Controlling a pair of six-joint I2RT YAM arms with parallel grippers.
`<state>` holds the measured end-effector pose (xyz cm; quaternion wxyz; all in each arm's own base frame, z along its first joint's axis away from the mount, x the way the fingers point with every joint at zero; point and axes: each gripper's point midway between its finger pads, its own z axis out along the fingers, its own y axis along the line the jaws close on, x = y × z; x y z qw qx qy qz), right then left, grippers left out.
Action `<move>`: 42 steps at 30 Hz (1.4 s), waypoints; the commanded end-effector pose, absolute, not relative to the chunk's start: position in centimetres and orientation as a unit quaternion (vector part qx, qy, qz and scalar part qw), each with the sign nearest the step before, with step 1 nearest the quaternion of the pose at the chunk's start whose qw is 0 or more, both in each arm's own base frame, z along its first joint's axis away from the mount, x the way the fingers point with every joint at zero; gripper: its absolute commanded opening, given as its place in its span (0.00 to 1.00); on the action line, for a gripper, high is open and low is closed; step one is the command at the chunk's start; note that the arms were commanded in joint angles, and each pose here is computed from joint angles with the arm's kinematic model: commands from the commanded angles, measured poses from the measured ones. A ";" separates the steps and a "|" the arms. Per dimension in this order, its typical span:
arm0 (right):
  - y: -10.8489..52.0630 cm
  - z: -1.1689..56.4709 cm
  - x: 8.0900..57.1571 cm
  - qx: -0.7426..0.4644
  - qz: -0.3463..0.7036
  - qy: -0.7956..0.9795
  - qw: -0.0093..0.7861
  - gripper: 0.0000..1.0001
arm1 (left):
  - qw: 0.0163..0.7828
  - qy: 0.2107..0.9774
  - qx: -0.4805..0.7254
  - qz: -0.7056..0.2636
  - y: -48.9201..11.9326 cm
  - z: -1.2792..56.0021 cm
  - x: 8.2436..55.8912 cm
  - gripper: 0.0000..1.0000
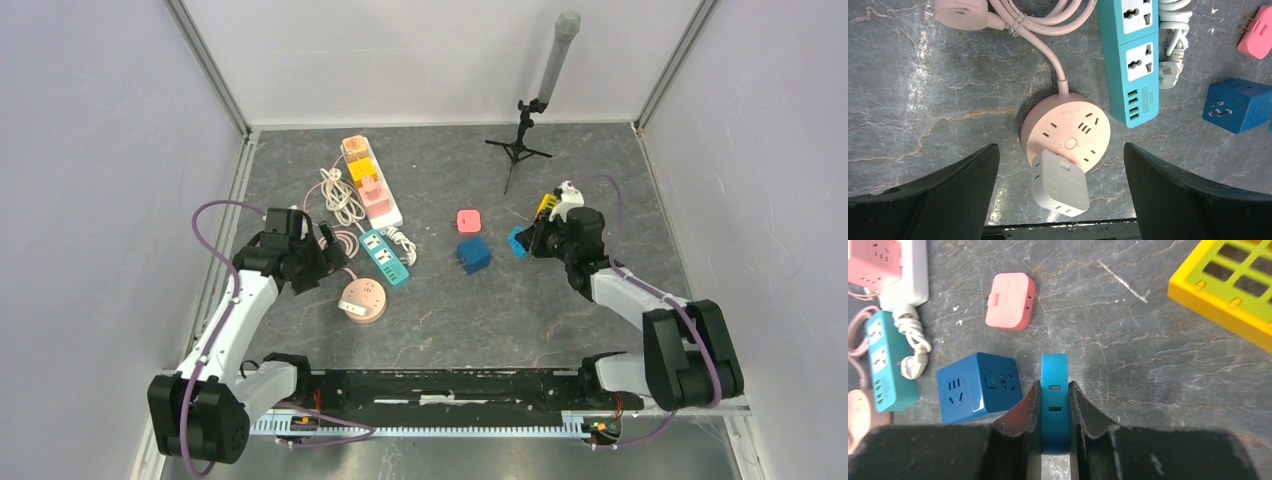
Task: Pull the plug off the socket
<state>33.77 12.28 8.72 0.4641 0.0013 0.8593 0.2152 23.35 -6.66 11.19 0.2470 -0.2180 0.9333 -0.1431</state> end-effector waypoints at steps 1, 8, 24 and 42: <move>14.9 10.4 33.5 -0.021 0.358 0.811 0.463 0.02 | 0.265 0.935 -0.193 -0.135 -6.3 11.8 23.9 1.00; 12.9 6.6 33.5 0.028 0.345 0.837 0.423 0.21 | 0.275 0.931 -0.201 -0.130 -6.0 11.9 24.0 1.00; 7.7 5.2 34.0 0.064 0.206 0.871 0.441 0.77 | 0.299 0.920 -0.237 -0.091 -4.3 12.7 24.4 1.00; 29.6 19.3 25.4 -0.267 0.406 0.677 0.553 0.81 | 0.336 0.903 -0.260 -0.061 -2.7 14.6 25.0 1.00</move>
